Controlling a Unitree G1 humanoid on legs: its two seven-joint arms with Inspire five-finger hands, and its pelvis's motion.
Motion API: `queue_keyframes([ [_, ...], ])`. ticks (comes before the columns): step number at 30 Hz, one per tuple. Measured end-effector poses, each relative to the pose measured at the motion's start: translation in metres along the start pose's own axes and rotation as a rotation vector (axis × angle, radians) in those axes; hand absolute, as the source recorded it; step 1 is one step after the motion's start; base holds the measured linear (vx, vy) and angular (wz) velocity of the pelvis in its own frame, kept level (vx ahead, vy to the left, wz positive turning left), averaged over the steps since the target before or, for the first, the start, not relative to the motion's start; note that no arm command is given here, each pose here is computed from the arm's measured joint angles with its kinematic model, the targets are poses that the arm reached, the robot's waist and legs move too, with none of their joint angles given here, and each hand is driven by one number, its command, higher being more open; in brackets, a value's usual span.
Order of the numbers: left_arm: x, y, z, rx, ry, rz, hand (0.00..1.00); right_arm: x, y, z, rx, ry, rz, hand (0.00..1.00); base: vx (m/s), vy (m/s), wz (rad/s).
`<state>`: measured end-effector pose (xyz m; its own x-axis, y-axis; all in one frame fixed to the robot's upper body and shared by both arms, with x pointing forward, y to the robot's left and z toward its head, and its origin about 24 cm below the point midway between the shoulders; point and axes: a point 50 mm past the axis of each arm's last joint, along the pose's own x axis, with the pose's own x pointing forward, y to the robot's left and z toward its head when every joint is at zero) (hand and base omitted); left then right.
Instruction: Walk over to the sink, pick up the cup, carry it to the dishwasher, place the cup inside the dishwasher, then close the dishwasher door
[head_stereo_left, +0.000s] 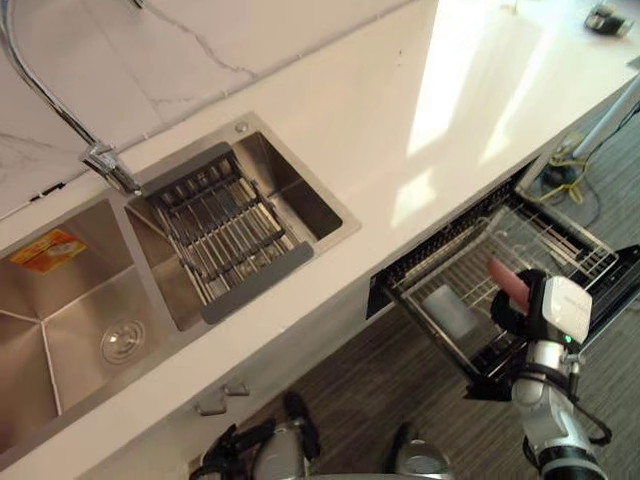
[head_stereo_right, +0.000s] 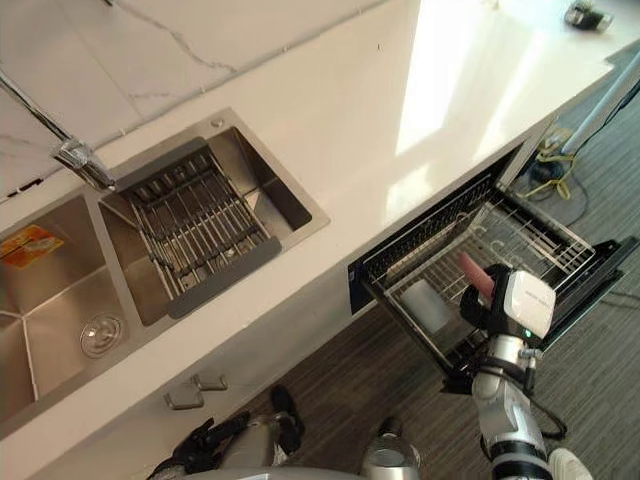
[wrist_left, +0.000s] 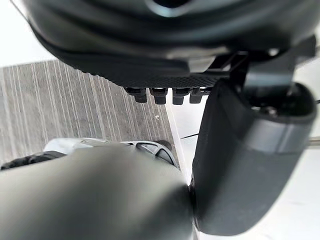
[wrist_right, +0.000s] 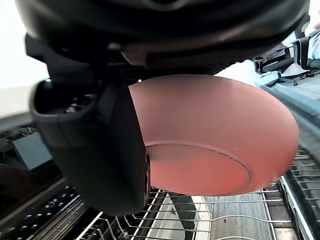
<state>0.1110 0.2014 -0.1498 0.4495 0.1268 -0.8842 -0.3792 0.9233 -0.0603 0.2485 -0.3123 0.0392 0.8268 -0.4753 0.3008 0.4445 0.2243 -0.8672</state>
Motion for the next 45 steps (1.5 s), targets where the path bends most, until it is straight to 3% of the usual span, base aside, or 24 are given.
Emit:
queue_keyframes([
  [5, 0.002, -0.005, 0.022, 0.007, -0.064, -0.021, 1.00, 0.037, -0.014, 0.019, -0.063, -0.079, -0.042, 0.00, 0.03, 0.053, -0.04],
  [14, 0.006, -0.033, 0.036, -0.118, -0.016, -0.207, 1.00, 0.107, -0.062, 0.049, -0.077, -0.055, -0.201, 0.00, 0.04, 0.035, -0.01],
  [15, 0.006, -0.034, 0.036, -0.117, -0.013, -0.213, 1.00, 0.109, -0.065, 0.050, -0.081, -0.055, -0.207, 1.00, 0.00, 0.000, 0.00],
  [21, 0.009, -0.048, 0.043, -0.148, 0.017, -0.266, 1.00, 0.117, -0.078, 0.058, -0.079, -0.072, -0.290, 1.00, 0.01, 0.006, -0.03],
  [33, 0.010, -0.053, 0.045, -0.109, 0.010, -0.285, 1.00, 0.108, -0.036, 0.056, 0.003, -0.022, 0.003, 1.00, -0.02, 0.026, 0.06],
  [40, 0.010, -0.047, 0.046, -0.060, 0.004, -0.254, 1.00, 0.088, -0.030, 0.072, 0.206, -0.129, 0.061, 1.00, -0.02, 0.010, -0.06],
  [45, 0.009, -0.034, 0.043, -0.060, -0.017, -0.215, 1.00, 0.065, -0.034, 0.057, 0.459, -0.020, -0.034, 1.00, 0.02, -0.019, -0.06],
])
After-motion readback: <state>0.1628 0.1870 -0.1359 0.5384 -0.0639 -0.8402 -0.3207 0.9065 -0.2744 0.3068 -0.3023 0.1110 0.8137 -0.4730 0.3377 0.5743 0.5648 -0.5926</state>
